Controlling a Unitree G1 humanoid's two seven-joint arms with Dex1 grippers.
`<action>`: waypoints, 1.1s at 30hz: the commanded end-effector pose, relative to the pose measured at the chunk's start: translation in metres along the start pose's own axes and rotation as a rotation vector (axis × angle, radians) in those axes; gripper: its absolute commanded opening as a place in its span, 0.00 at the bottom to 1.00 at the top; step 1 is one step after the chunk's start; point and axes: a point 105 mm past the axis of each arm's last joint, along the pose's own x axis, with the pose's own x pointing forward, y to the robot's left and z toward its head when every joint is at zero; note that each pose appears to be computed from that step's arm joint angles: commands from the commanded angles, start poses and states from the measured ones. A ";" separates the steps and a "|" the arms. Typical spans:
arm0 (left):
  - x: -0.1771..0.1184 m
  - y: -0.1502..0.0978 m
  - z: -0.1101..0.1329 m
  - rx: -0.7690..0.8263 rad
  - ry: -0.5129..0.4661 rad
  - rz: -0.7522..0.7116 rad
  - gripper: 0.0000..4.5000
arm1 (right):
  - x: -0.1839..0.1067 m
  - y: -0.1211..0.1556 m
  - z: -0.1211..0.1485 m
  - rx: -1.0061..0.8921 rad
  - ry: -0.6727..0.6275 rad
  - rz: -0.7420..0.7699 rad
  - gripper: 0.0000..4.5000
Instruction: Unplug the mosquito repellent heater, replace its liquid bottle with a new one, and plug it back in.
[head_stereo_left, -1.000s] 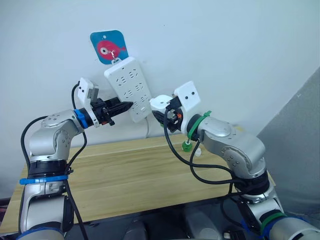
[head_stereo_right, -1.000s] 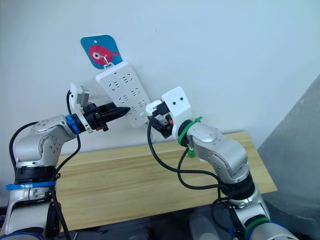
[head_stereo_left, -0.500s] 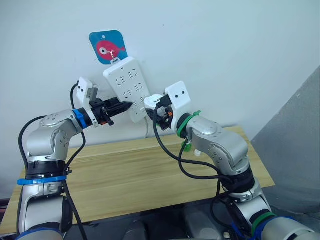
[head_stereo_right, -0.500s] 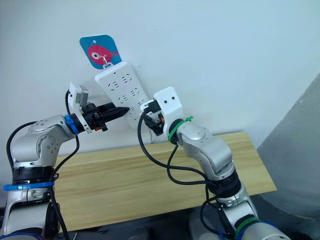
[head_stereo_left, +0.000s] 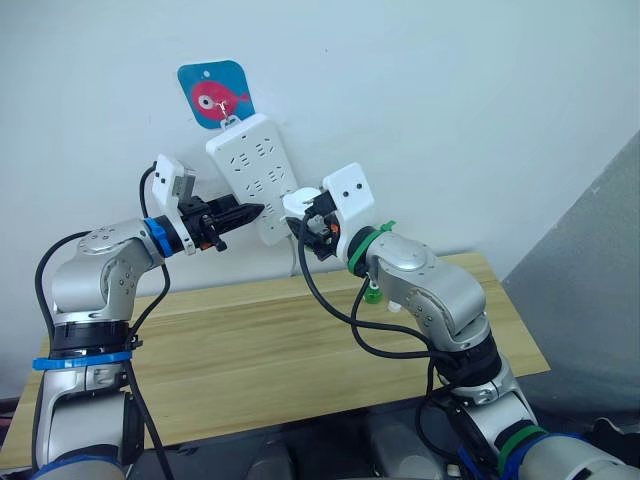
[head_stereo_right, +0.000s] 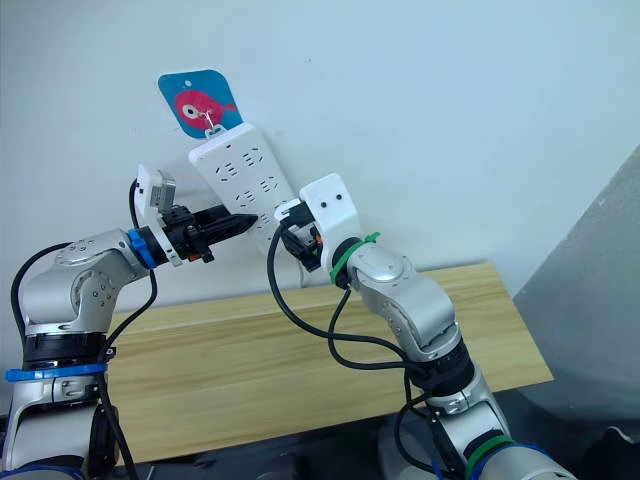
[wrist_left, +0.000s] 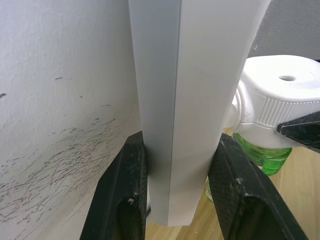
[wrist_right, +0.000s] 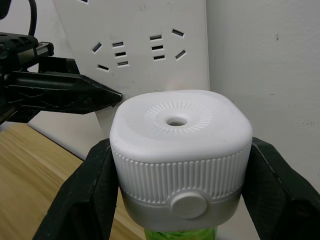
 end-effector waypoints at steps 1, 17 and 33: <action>0.003 -0.010 0.002 0.017 0.004 -0.046 0.29 | 0.004 0.012 0.020 -0.037 -0.060 0.047 0.66; 0.007 -0.021 0.003 -0.021 -0.001 -0.101 0.29 | 0.030 0.021 0.016 -0.057 -0.018 0.074 0.66; 0.008 -0.025 0.000 -0.029 0.009 -0.114 0.29 | 0.043 0.031 0.006 -0.026 -0.009 0.121 0.66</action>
